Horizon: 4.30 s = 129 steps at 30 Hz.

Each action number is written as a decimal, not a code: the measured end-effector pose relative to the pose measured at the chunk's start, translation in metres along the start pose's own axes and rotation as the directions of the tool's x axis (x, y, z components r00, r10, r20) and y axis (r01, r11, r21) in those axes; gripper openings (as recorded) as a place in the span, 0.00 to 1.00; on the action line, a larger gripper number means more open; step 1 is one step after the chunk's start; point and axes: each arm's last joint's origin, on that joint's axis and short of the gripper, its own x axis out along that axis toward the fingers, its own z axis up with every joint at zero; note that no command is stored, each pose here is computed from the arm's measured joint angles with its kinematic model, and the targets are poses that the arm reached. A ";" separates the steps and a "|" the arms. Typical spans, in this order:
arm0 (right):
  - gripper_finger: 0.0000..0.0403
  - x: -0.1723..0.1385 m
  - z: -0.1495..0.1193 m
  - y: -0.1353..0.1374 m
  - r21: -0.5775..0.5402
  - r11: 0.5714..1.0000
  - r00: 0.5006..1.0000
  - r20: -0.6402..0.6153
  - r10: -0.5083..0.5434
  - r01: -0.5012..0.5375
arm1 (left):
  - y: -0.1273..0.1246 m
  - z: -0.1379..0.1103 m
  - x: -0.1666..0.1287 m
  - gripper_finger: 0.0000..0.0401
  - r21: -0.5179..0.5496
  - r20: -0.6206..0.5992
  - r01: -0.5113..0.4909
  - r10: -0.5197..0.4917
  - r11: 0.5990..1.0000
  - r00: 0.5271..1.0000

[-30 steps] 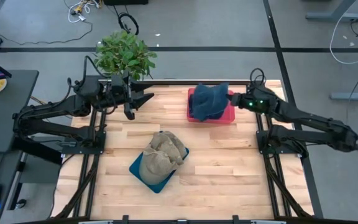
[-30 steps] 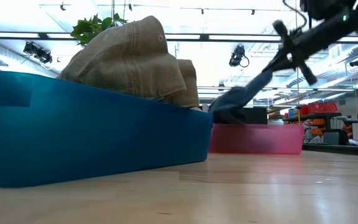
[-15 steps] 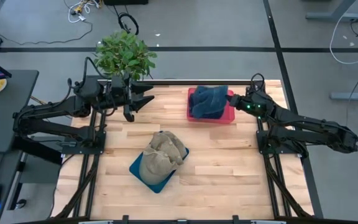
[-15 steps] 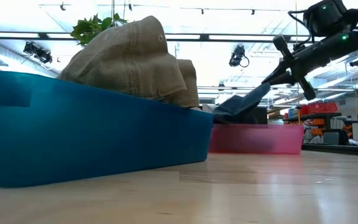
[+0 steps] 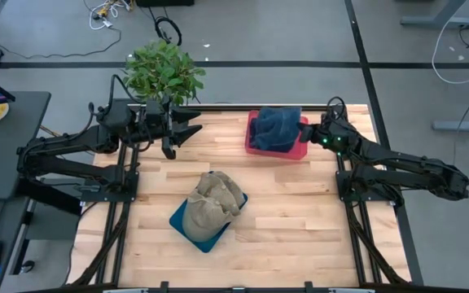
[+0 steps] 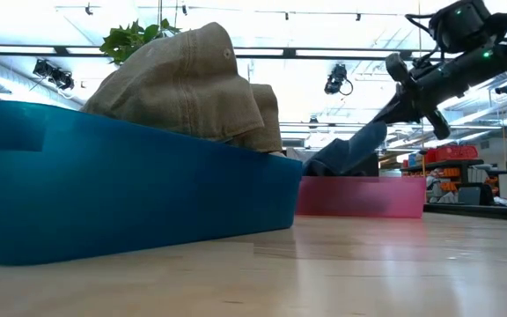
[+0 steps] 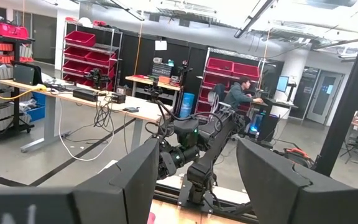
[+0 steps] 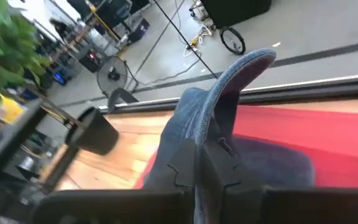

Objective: Pick & Place hat
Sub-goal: Put the blue cap into the pink bin, then return to home position

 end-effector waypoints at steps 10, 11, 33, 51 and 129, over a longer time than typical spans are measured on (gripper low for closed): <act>0.02 0.002 -0.010 -0.007 -0.065 0.996 0.992 -0.105 -0.066 0.059 | 0.000 0.000 0.000 0.55 0.000 -0.001 -0.001 0.001 1.000 1.000; 0.02 0.003 -0.011 -0.008 -0.050 0.996 0.990 -0.117 -0.075 0.070 | 0.000 0.000 0.000 0.55 0.000 -0.001 -0.001 0.001 1.000 1.000; 0.02 0.022 -0.031 -0.022 0.225 0.930 0.933 -0.281 -0.225 0.292 | -0.008 -0.002 0.000 0.55 -0.010 -0.009 0.037 -0.038 0.999 0.999; 0.02 0.017 -0.040 -0.029 0.197 0.908 0.880 -0.389 -0.273 0.369 | -0.009 -0.002 0.000 0.55 -0.009 -0.010 0.043 -0.044 0.999 0.999; 0.02 -0.085 0.047 0.121 0.052 0.746 0.621 -0.519 0.588 -0.663 | 0.015 -0.096 -0.072 0.01 -0.067 -0.046 0.072 -0.075 0.995 0.996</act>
